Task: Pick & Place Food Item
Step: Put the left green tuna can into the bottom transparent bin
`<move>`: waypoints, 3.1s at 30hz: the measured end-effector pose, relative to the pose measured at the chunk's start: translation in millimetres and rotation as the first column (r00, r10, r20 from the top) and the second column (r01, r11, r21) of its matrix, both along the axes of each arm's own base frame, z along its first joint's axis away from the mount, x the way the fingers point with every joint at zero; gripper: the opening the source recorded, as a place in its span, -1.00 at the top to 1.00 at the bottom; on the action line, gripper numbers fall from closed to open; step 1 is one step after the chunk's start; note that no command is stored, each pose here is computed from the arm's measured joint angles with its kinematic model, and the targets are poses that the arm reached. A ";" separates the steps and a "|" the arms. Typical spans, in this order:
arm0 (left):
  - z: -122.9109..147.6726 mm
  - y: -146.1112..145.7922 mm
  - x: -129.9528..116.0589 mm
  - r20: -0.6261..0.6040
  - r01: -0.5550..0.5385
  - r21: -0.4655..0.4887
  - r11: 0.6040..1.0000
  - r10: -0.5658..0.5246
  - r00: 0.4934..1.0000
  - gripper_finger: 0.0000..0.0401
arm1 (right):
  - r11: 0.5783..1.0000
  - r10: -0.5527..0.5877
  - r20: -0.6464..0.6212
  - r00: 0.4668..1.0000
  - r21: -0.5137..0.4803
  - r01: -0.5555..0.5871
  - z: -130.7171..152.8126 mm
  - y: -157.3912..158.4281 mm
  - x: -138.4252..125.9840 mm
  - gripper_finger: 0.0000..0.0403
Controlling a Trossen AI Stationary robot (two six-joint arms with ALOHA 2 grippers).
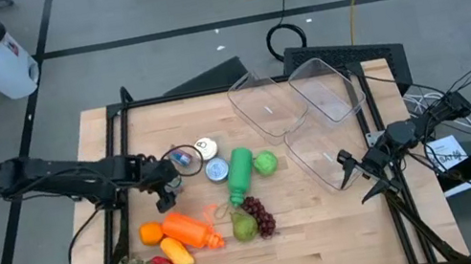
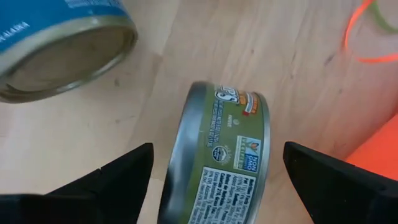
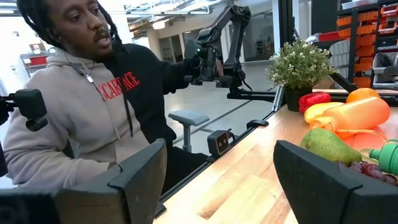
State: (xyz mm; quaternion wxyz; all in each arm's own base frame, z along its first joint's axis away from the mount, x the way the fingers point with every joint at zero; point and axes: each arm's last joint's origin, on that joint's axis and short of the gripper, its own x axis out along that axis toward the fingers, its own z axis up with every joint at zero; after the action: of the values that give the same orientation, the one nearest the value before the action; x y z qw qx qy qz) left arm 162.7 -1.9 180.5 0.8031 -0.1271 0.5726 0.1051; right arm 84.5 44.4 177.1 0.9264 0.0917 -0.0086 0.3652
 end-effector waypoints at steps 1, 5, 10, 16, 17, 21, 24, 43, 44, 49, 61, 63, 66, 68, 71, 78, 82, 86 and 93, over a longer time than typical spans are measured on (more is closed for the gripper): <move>-0.9 -0.2 0.5 -0.006 0.002 -0.005 1.000 -0.002 1.000 -0.70 | 1.000 0.000 0.000 1.000 0.000 0.000 0.0 0.0 0.0 -0.38; -2.4 -0.9 1.2 -0.017 0.016 -0.025 1.000 -0.017 1.000 -0.38 | 1.000 0.000 0.000 1.000 0.000 0.000 0.0 0.0 0.0 -0.38; -1.4 -0.8 3.8 0.015 0.008 -0.026 1.000 -0.007 1.000 0.06 | 1.000 0.000 0.000 1.000 0.000 0.000 0.0 0.0 0.0 -0.38; 1.5 -0.9 10.3 0.090 0.038 -0.012 0.999 -0.036 0.995 0.33 | 1.000 0.000 0.000 1.000 0.000 0.000 0.0 0.0 0.0 -0.38; 1.6 -0.8 10.6 0.092 0.040 -0.007 0.999 -0.039 0.995 0.33 | 1.000 0.000 0.000 1.000 0.000 0.000 0.0 0.0 0.0 -0.38; 5.1 -0.9 13.7 0.121 0.035 -0.012 0.999 -0.033 0.992 0.33 | 1.000 0.000 0.000 1.000 0.000 0.000 0.0 0.0 0.0 -0.38; 19.6 -2.8 21.0 0.176 0.050 -0.013 0.999 -0.047 0.983 0.33 | 1.000 0.000 0.000 1.000 0.000 0.000 0.0 0.0 0.0 -0.38; 58.4 -7.8 84.0 0.850 0.159 0.467 0.870 -0.491 0.190 0.33 | 1.000 0.000 0.005 1.000 -0.005 0.000 0.0 0.0 0.0 -0.38; 58.8 -5.6 86.5 0.863 0.154 0.464 0.872 -0.484 0.145 0.33 | 1.000 -0.001 0.007 1.000 -0.007 0.001 0.1 0.0 0.0 -0.38; 51.4 6.4 107.6 0.879 0.184 0.448 0.875 -0.468 0.087 0.33 | 0.999 -0.013 0.078 0.997 -0.032 0.016 3.5 -0.3 -0.2 -0.38; 45.3 51.4 141.2 0.884 0.112 0.424 0.899 -0.437 0.165 0.33 | 0.991 -0.078 0.328 0.941 0.132 0.036 32.4 -4.3 -7.0 -0.38; 43.1 58.2 148.8 0.895 0.107 0.391 0.914 -0.405 0.185 0.33 | 0.986 -0.082 0.295 0.952 0.162 0.035 31.9 -4.5 -6.5 -0.38; 42.4 64.7 163.3 0.909 0.128 0.355 0.926 -0.373 0.184 0.33 | 0.984 -0.096 0.272 0.957 0.174 0.049 31.0 -4.8 -5.8 -0.38; 41.6 66.6 174.9 0.914 0.158 0.342 0.926 -0.367 0.174 0.33 | 0.985 -0.093 0.269 0.959 0.168 0.048 30.4 -4.5 -5.5 -0.38; 39.3 66.9 189.9 0.914 0.189 0.338 0.922 -0.369 0.167 0.33 | 0.982 -0.082 0.251 0.965 0.184 0.036 30.3 -4.3 -5.3 -0.38; 37.7 57.7 215.7 0.898 0.242 0.367 0.898 -0.410 0.161 0.27 | 0.929 -0.355 0.265 0.897 0.207 0.306 31.7 -10.9 -1.4 -0.38; 37.4 39.6 229.6 0.867 0.290 0.426 0.857 -0.478 0.141 0.33 | 0.733 -0.680 0.250 0.690 0.207 0.647 32.9 -20.8 2.2 -0.38; 47.3 25.5 245.0 0.853 0.275 0.472 0.838 -0.513 0.099 0.33 | 0.685 -0.723 0.243 0.647 0.130 0.717 28.7 -20.5 7.8 -0.38; 48.9 18.1 274.3 0.817 0.282 0.505 0.816 -0.557 0.149 0.31 | 0.569 -0.816 0.107 0.569 -0.031 0.822 10.3 -17.9 26.2 -0.38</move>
State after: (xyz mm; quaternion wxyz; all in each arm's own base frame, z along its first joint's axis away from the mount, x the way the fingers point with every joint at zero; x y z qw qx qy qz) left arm 437.1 16.2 229.4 0.9830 0.0969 -0.0211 -0.1544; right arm 110.7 26.5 187.4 0.9918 0.0266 -0.0731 -0.1015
